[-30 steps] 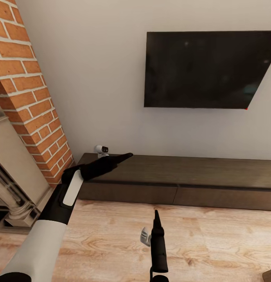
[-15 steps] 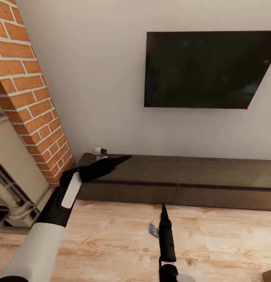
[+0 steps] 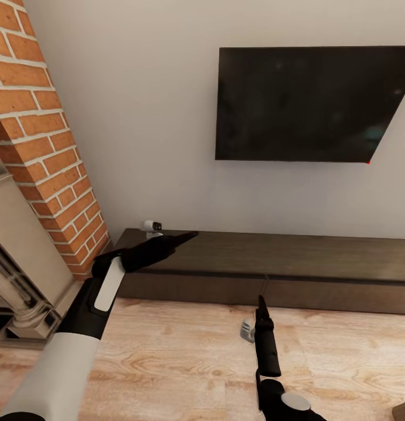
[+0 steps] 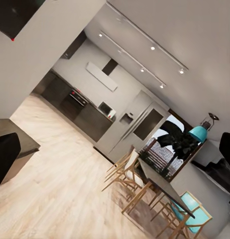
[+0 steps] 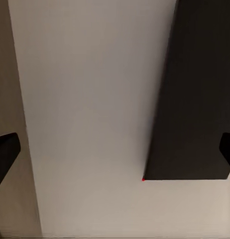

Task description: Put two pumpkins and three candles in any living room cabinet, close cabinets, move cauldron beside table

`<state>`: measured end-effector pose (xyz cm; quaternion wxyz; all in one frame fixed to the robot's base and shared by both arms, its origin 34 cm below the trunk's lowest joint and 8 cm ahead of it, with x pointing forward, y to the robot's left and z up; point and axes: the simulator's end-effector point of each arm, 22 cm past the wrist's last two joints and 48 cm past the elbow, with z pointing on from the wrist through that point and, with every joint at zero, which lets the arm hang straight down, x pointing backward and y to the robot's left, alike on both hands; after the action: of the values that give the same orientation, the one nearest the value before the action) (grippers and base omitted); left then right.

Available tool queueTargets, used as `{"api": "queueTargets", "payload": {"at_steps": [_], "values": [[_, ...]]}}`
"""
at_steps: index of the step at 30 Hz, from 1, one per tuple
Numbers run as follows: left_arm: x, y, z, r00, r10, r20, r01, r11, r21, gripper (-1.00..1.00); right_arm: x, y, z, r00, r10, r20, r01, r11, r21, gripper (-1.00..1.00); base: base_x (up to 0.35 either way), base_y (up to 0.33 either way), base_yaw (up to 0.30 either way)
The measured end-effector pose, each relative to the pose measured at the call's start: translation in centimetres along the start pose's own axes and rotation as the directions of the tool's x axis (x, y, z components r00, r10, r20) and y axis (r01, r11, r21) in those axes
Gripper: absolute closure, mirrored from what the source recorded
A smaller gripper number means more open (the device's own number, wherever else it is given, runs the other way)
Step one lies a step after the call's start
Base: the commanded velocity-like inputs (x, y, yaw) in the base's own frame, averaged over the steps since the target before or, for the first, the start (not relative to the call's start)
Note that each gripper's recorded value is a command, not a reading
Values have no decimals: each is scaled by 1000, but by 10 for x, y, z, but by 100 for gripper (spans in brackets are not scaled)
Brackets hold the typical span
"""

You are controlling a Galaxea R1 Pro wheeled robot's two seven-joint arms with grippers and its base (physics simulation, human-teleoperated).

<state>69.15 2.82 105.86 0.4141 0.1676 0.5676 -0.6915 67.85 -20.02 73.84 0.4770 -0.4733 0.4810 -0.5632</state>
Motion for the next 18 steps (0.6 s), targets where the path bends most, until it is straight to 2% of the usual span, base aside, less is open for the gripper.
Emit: {"api": "queueTargets", "payload": {"at_steps": [4, 5, 13, 18], "values": [[1, -1, 3, 1000, -1, 2, 1, 1000, 2, -100, 20, 1, 11, 1000, -11, -18, 11, 1000, 3, -100, 0, 0, 0], [1, -1, 3, 1000, -2, 3, 2, 1000, 2, -100, 48, 12, 15, 998, -14, -69, 12, 1000, -24, -100, 0, 0, 0], [-1, 0, 2, 1000, 13, 15, -14, 1000, 3, -100, 45, 15, 14, 999, -14, -51, 13, 999, -30, -100, 8, 0, 0], [-1, 0, 2, 1000, 16, 15, -16, 1000, 3, -100, 44, 18, 12, 999, -21, -45, 19, 999, -39, -100, 253, 0, 0]]}}
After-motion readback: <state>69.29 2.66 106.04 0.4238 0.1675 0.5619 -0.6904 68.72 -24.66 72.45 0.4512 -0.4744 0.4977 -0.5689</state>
